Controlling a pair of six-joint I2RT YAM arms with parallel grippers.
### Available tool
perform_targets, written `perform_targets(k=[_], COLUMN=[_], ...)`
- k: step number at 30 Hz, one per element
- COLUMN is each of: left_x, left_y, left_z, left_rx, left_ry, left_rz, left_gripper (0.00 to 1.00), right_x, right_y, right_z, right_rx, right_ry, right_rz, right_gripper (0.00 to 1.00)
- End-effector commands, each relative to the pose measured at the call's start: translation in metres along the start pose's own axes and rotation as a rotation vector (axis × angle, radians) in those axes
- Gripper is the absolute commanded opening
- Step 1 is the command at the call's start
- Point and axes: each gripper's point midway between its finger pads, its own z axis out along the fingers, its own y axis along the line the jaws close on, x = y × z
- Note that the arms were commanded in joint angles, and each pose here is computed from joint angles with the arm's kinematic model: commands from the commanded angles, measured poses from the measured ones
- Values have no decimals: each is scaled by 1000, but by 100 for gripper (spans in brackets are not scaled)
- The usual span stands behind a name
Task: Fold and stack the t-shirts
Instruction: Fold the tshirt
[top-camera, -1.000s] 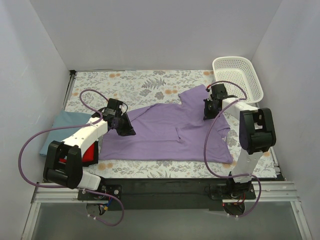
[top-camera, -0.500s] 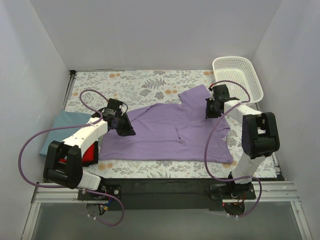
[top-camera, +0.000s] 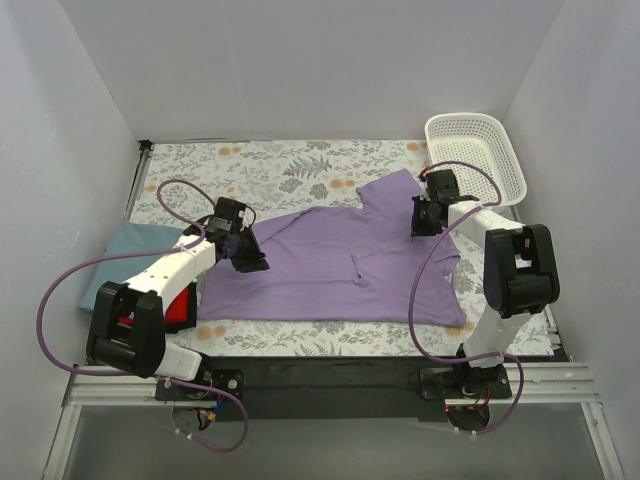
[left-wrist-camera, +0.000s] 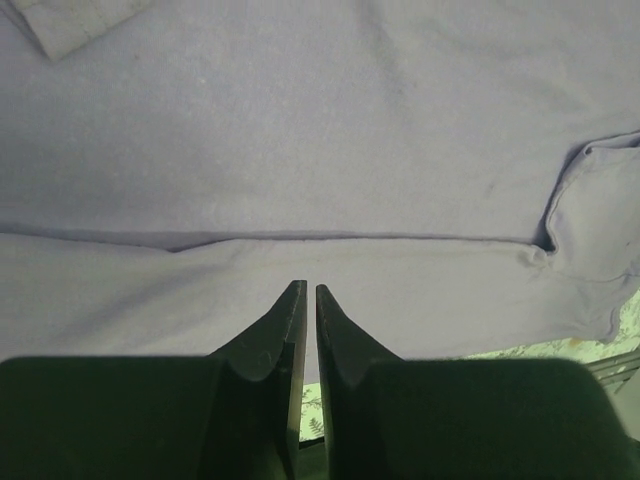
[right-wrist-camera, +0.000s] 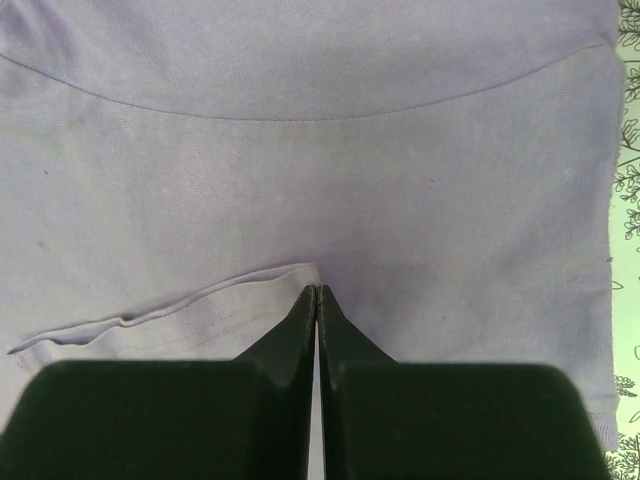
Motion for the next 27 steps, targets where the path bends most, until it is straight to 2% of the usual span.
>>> perform_targets(k=[1, 8, 10, 14, 18, 23, 27], left_x=[-13, -17, -20, -28, -47, -74, -92], left_y=[-2, 5, 9, 24, 37, 53, 58], left_z=[-4, 1, 1, 3, 6, 15, 23], left_rx=[-21, -66, -92, -187, -310, -460, -539], left_ry=[-61, -75, -89, -132, -202, -271, -297], left_rz=[-13, -35, -50, -116, -210, -296, -342], left_gripper=[8, 8, 9, 17, 27, 29, 29], right_x=[-15, -16, -15, -25, -49, -75, -80], right_y=[-6, -8, -4, 3, 18, 44, 53], right_z=[-9, -10, -10, -16, -35, -58, -66], right_rx=[31, 23, -4, -34, -92, -203, -240], right_ry=[-69, -79, -75, -100, -164, -222, -234], right_rz=[14, 20, 22, 27, 43, 66, 62], right_gripper=[1, 1, 5, 32, 47, 48, 49])
